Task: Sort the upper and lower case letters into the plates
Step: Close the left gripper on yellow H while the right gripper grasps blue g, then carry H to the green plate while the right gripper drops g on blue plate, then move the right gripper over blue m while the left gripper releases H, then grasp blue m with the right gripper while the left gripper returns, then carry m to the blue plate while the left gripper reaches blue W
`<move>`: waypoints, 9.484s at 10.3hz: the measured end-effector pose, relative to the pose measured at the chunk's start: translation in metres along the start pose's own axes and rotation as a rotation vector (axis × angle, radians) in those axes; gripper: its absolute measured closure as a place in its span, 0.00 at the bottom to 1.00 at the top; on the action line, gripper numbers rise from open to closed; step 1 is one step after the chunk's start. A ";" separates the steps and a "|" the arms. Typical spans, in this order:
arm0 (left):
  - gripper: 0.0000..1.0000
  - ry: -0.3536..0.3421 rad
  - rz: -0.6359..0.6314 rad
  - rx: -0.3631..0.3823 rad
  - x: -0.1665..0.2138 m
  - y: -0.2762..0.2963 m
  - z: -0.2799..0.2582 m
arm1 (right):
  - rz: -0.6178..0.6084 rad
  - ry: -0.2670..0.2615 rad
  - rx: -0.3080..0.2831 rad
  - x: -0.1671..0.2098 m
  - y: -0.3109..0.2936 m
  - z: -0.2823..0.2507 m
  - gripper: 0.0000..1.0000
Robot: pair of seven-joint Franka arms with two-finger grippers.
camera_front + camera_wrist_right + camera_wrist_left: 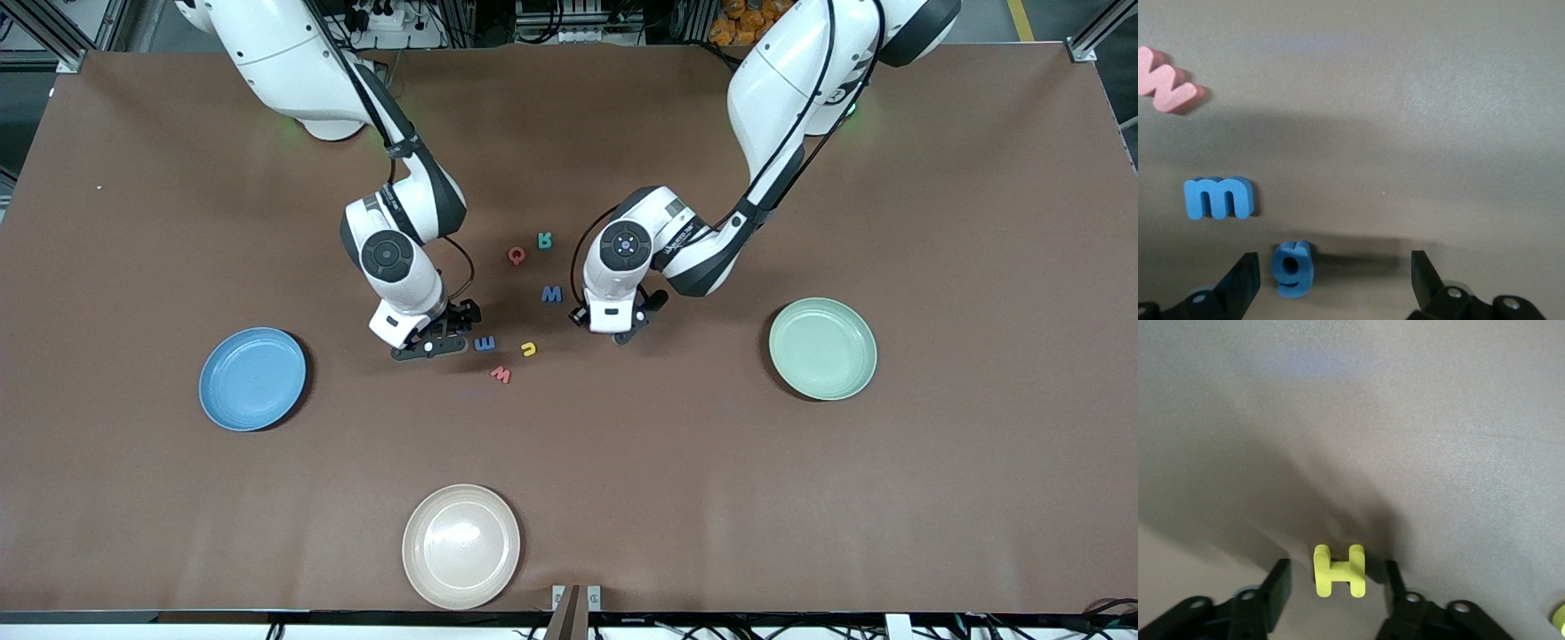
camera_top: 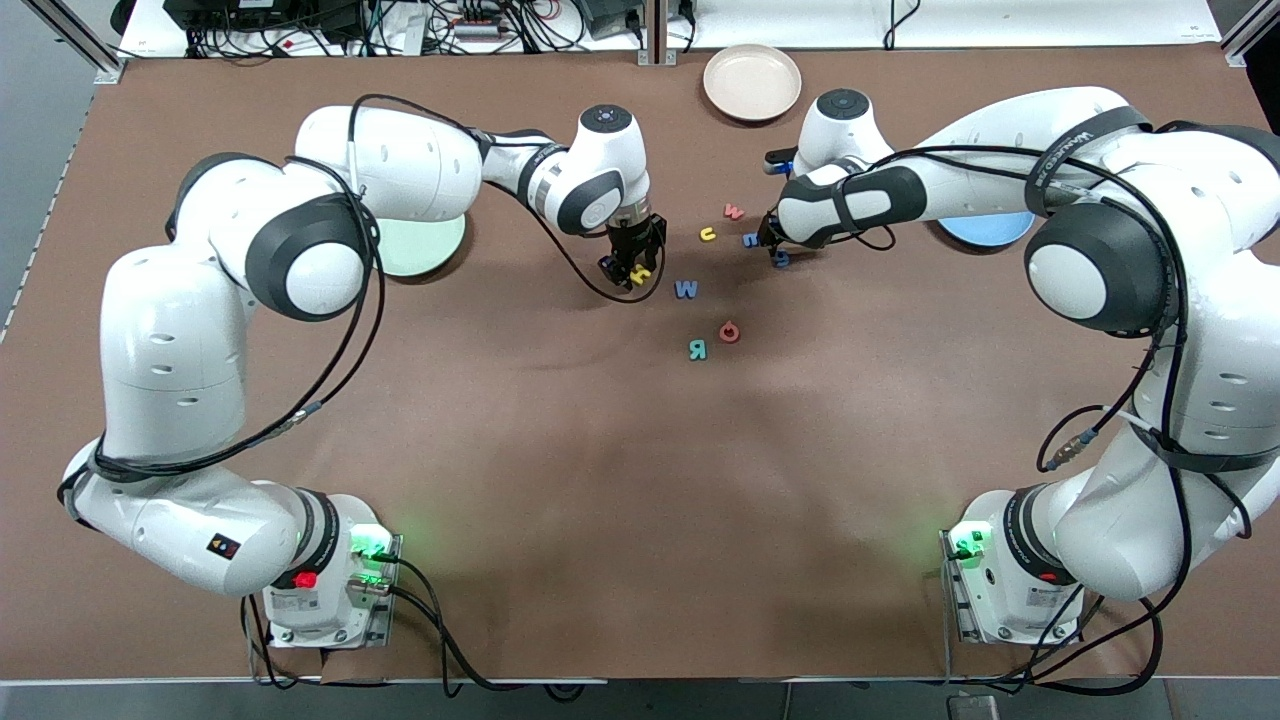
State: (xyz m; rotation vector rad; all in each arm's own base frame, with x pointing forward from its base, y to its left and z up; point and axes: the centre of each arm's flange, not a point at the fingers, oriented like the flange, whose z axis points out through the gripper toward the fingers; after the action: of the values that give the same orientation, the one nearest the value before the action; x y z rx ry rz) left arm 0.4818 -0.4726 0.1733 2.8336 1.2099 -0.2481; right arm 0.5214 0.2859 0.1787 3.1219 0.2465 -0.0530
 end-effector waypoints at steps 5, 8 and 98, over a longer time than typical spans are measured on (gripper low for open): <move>0.67 0.000 0.000 -0.009 0.000 0.001 -0.001 | 0.004 0.000 0.001 -0.006 -0.017 0.001 0.00; 0.67 0.002 -0.003 -0.025 0.002 0.005 -0.007 | 0.005 0.001 0.001 -0.006 -0.017 0.001 0.00; 0.13 -0.074 -0.184 0.134 0.039 -0.013 -0.081 | 1.039 0.155 -0.047 0.069 0.042 -0.044 0.72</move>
State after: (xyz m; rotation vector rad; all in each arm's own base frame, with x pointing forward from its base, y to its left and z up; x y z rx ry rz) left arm 0.5096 -0.4268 0.2472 2.7933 1.4934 -0.4536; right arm 0.5979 0.2555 0.2206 2.7839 -1.3124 0.1954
